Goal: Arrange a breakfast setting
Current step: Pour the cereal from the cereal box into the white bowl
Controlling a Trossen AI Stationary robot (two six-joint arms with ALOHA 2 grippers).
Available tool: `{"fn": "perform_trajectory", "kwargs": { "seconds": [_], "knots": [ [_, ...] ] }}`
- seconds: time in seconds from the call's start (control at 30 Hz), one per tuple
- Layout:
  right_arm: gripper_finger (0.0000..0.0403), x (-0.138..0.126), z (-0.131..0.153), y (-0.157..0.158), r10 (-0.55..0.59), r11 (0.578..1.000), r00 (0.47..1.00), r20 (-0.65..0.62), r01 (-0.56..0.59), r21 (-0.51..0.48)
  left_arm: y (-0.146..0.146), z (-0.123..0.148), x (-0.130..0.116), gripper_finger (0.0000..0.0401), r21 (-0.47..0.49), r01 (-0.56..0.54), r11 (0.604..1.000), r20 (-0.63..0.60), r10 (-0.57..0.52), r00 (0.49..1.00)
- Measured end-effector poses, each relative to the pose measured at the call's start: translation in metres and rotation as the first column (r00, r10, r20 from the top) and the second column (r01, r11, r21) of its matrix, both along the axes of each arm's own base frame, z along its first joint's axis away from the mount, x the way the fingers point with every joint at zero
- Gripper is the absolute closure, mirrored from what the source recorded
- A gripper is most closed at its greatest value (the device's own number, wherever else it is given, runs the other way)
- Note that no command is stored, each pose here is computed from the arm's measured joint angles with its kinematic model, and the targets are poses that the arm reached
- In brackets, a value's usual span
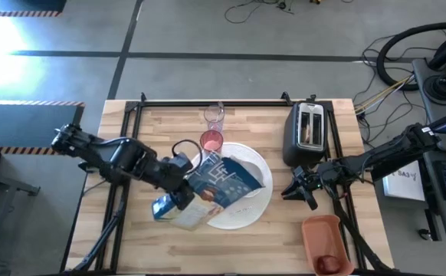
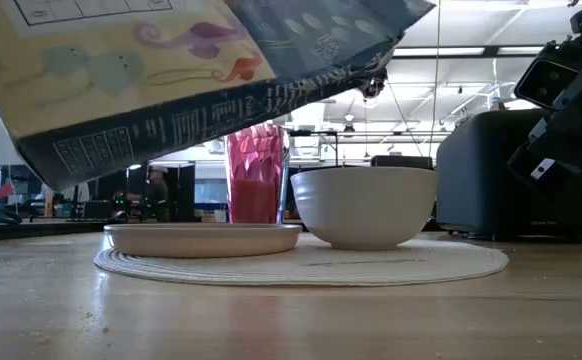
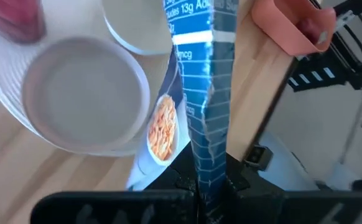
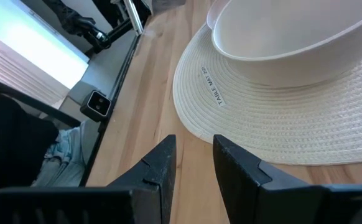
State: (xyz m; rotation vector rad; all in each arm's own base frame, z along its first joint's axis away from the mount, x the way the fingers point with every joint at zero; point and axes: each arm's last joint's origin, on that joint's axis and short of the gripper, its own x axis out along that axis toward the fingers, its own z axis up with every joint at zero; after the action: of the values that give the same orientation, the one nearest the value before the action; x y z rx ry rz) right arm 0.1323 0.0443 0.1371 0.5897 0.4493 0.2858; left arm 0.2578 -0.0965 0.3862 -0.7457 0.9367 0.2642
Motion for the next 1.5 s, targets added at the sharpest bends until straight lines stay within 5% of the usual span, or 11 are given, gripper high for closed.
{"fn": "perform_trajectory", "kwargs": {
  "seconds": [0.73, 1.07, 1.5],
  "knots": [
    [0.0307, 0.0, 0.0, 0.0, 0.0, 1.0, 1.0, 0.0, 0.0, 0.0, 0.035, 0.005, 0.006, 0.0401, -0.263, -0.102, 0.959, -0.067, 0.088, 0.994],
    [0.0307, 0.0, 0.0, 0.0, 0.0, 1.0, 1.0, 0.0, 0.0, 0.0, 0.039, -0.001, 0.012, 0.0401, -0.271, -0.122, 0.955, -0.108, 0.096, 0.989],
    [0.0307, 0.0, 0.0, 0.0, 0.0, 1.0, 1.0, 0.001, 0.0, 0.0, 0.052, -0.011, 0.02, 0.0401, -0.449, -0.23, 0.864, -0.279, 0.109, 0.954]
  ]
}}
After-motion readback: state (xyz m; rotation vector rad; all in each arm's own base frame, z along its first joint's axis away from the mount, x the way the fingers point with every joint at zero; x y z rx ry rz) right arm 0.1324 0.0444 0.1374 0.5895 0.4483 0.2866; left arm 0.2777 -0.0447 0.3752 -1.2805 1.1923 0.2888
